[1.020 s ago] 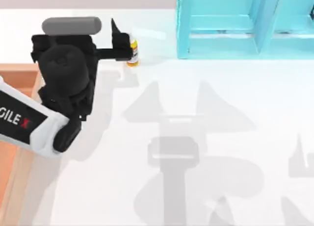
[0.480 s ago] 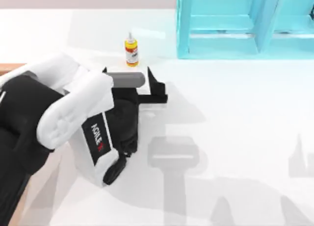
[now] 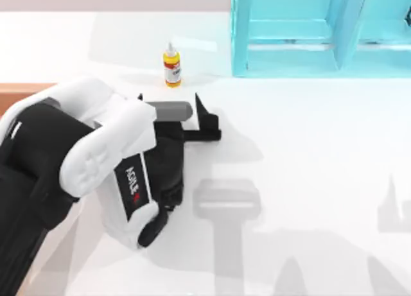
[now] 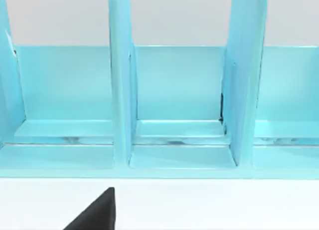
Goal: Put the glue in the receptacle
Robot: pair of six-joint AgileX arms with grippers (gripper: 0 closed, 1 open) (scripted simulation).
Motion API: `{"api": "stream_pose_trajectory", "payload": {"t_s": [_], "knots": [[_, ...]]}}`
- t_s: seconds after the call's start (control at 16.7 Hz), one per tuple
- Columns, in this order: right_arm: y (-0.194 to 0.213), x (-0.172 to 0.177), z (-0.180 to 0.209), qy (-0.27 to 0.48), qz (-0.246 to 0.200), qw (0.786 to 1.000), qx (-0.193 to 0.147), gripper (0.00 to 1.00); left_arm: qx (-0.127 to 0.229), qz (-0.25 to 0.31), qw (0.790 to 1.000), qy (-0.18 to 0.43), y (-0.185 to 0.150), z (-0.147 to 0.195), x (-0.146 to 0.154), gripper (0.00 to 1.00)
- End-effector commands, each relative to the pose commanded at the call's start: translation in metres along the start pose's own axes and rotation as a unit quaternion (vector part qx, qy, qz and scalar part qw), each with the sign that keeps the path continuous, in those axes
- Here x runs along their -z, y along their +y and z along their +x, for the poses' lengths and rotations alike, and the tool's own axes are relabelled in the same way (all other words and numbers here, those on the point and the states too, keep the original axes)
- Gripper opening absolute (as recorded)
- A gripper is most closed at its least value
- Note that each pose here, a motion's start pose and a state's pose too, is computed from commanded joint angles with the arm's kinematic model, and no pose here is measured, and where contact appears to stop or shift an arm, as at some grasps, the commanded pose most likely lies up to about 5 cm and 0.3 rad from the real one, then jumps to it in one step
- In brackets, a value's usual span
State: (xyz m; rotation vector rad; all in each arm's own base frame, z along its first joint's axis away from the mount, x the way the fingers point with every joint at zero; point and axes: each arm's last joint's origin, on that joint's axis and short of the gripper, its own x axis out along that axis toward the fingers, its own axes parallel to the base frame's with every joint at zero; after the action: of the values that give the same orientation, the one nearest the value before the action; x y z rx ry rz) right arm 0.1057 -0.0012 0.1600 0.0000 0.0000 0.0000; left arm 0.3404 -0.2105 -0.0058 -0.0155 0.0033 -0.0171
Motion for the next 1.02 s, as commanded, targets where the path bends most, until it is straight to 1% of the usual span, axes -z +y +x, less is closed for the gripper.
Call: {"api": "stream_pose_trajectory", "payload": {"t_s": [0.24, 0.72, 0.84, 1.02], "knots": [[0.0, 0.0, 0.0, 0.0, 0.0, 1.0, 0.0, 1.0, 0.002, -0.001, 1.0, -0.002, -0.003, 0.021, 0.002, 1.0], [0.0, 0.0, 0.0, 0.0, 0.0, 1.0, 0.0, 1.0, 0.002, -0.001, 1.0, -0.002, -0.003, 0.091, 0.001, 1.0], [0.0, 0.0, 0.0, 0.0, 0.0, 1.0, 0.0, 1.0, 0.002, -0.001, 1.0, -0.002, -0.002, 0.099, 0.0, 1.0], [0.0, 0.0, 0.0, 0.0, 0.0, 1.0, 0.0, 1.0, 0.002, -0.001, 1.0, -0.002, -0.002, 0.099, 0.0, 1.0]]}}
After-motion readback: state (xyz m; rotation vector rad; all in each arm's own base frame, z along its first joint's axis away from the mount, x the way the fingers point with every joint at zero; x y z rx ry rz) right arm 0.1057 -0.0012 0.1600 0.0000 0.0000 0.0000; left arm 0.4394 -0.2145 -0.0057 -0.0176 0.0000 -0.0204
